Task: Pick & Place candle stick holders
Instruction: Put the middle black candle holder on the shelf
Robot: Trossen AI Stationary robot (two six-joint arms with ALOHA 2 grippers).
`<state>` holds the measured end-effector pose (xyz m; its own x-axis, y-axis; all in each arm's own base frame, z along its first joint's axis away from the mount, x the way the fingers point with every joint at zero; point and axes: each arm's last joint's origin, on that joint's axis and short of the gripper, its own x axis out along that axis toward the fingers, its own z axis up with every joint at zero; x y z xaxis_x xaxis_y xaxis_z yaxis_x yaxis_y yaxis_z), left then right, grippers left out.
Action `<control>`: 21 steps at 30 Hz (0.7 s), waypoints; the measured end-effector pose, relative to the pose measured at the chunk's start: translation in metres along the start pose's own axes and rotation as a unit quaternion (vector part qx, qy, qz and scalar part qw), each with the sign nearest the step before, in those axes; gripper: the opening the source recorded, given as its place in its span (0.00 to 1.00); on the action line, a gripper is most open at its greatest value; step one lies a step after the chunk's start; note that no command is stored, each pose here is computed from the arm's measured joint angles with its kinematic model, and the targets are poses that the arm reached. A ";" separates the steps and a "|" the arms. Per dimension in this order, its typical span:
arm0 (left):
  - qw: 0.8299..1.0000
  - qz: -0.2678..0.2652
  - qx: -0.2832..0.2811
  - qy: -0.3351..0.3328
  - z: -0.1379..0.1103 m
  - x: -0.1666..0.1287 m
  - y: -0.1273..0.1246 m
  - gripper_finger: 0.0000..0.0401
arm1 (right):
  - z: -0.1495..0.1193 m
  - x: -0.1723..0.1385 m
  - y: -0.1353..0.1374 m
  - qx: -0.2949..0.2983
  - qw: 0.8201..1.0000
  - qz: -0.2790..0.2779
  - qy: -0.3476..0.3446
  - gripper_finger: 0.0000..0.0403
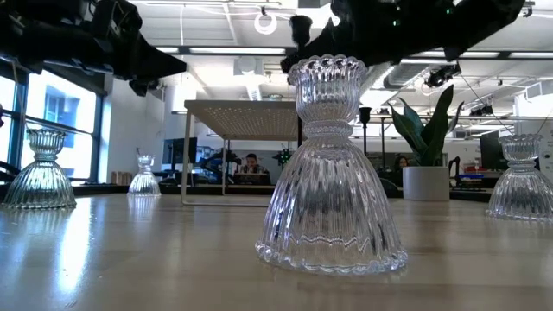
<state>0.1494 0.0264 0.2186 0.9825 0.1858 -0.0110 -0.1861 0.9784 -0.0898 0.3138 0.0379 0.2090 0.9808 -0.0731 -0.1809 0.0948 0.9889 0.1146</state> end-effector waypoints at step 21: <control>0.997 0.068 -0.003 -0.027 0.007 -0.005 0.018 0.00 | 0.176 -0.046 -0.036 -0.068 0.988 -0.116 -0.076 0.02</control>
<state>0.1411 0.0435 0.2240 0.9462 0.3222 0.0296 -0.3182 0.9431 -0.0962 0.2957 -0.0170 0.3854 0.9507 -0.3078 -0.0365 0.3060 0.9508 -0.0471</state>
